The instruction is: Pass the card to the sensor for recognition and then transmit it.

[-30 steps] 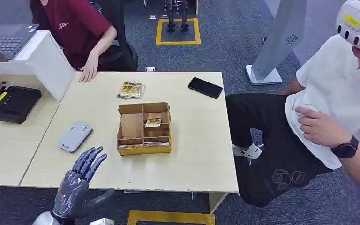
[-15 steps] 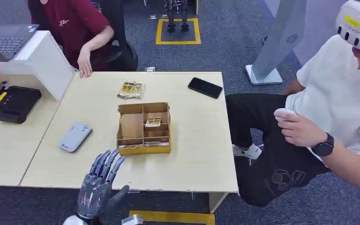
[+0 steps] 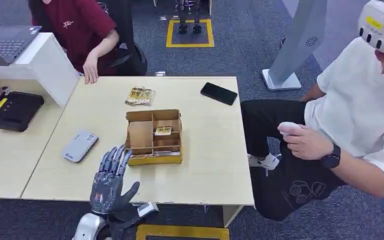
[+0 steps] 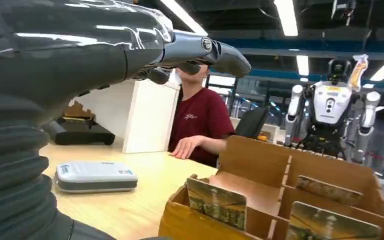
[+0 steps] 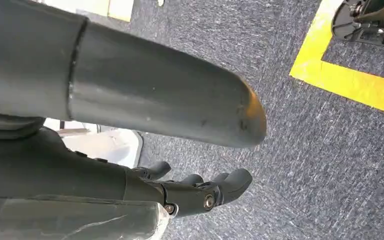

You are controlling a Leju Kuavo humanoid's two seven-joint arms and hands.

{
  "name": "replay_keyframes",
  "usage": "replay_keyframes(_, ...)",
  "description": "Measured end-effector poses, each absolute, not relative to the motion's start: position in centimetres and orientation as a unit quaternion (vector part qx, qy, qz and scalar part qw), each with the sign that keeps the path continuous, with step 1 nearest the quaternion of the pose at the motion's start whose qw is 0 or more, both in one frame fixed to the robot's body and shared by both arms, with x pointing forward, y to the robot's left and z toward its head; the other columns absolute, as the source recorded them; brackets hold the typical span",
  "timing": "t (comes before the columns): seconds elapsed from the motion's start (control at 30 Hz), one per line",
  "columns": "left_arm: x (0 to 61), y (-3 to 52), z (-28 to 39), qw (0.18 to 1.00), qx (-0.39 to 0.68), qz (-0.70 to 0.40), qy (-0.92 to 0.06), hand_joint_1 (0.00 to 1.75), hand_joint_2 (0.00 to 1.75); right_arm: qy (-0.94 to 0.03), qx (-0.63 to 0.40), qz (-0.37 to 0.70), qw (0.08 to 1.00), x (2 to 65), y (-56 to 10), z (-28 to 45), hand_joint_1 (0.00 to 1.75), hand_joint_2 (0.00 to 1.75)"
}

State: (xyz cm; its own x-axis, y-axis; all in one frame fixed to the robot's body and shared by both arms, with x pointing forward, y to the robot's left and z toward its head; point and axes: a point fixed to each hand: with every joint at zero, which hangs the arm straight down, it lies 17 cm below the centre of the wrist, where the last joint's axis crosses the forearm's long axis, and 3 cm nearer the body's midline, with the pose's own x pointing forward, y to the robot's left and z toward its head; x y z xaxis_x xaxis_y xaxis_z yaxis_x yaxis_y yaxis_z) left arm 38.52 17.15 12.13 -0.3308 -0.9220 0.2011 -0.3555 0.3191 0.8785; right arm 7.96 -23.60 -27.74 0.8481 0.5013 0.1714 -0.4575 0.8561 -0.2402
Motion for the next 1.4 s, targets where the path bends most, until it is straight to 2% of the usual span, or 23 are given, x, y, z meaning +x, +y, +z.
replay_keyframes(0.67, 41.0, 19.2, 9.7, 0.418, 0.453, -0.369, -0.695, 0.00, 1.75, -0.117, -0.095, 0.268, 0.952, 8.1, -23.5, -27.7, 0.00, 0.00)
replay_keyframes(1.4, 42.3, 19.9, 11.1, 0.436, 0.446, -0.320, -0.713, 0.00, 1.75, -0.119, -0.096, 0.277, 0.949, 8.4, -23.4, -27.7, 0.00, 0.00)
